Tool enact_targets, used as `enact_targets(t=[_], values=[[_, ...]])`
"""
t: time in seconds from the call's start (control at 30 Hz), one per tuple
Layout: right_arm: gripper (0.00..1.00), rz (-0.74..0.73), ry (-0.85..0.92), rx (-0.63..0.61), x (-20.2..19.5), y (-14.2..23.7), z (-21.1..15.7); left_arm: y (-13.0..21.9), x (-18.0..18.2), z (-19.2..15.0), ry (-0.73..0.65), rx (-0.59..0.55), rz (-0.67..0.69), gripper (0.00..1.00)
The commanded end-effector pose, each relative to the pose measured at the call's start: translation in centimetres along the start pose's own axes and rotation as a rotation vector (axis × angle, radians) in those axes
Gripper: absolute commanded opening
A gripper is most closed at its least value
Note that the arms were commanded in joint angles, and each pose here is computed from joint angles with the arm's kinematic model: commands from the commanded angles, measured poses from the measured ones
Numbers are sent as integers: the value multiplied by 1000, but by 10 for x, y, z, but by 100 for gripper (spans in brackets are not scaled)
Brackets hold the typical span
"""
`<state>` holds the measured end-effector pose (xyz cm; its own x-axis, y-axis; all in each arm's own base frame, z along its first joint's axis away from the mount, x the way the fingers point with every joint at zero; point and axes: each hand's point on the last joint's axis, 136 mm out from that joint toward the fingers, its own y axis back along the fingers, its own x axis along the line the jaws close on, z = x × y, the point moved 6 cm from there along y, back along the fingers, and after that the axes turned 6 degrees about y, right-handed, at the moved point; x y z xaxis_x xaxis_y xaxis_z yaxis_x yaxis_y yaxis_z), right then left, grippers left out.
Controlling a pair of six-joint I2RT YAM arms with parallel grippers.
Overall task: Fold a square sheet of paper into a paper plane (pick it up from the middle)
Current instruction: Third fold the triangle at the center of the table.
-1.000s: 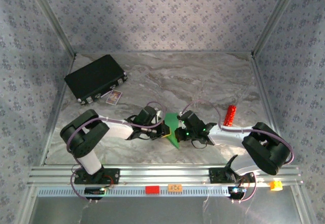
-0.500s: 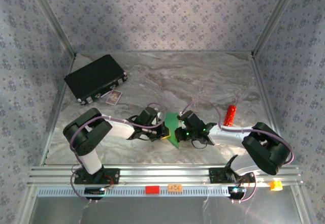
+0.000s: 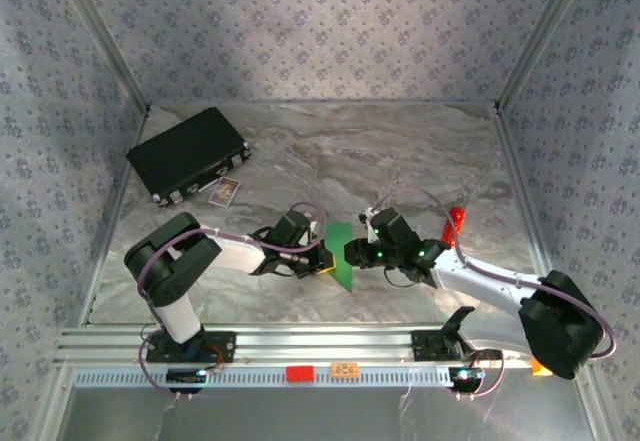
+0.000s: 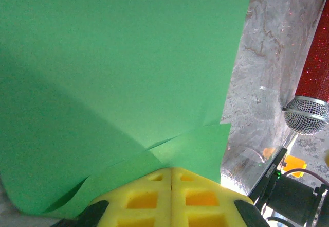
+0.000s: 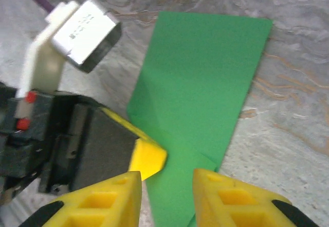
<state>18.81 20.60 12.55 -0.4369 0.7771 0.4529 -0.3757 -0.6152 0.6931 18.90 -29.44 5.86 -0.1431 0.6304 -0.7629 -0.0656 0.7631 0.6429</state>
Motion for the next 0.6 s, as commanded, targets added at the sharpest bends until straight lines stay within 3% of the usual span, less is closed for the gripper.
enact_targets(t=[0.0, 0.17, 0.57], values=[[24, 117, -31, 101, 11, -1, -15, -4, 8, 2, 9, -1, 44, 0], [4, 171, -31, 185, 27, -18, -26, -5, 9, 2, 9, 2, 48, 0], [2, 99, 9, 264, 33, -45, -32, -5, 8, 2, 7, 1, 51, 0]])
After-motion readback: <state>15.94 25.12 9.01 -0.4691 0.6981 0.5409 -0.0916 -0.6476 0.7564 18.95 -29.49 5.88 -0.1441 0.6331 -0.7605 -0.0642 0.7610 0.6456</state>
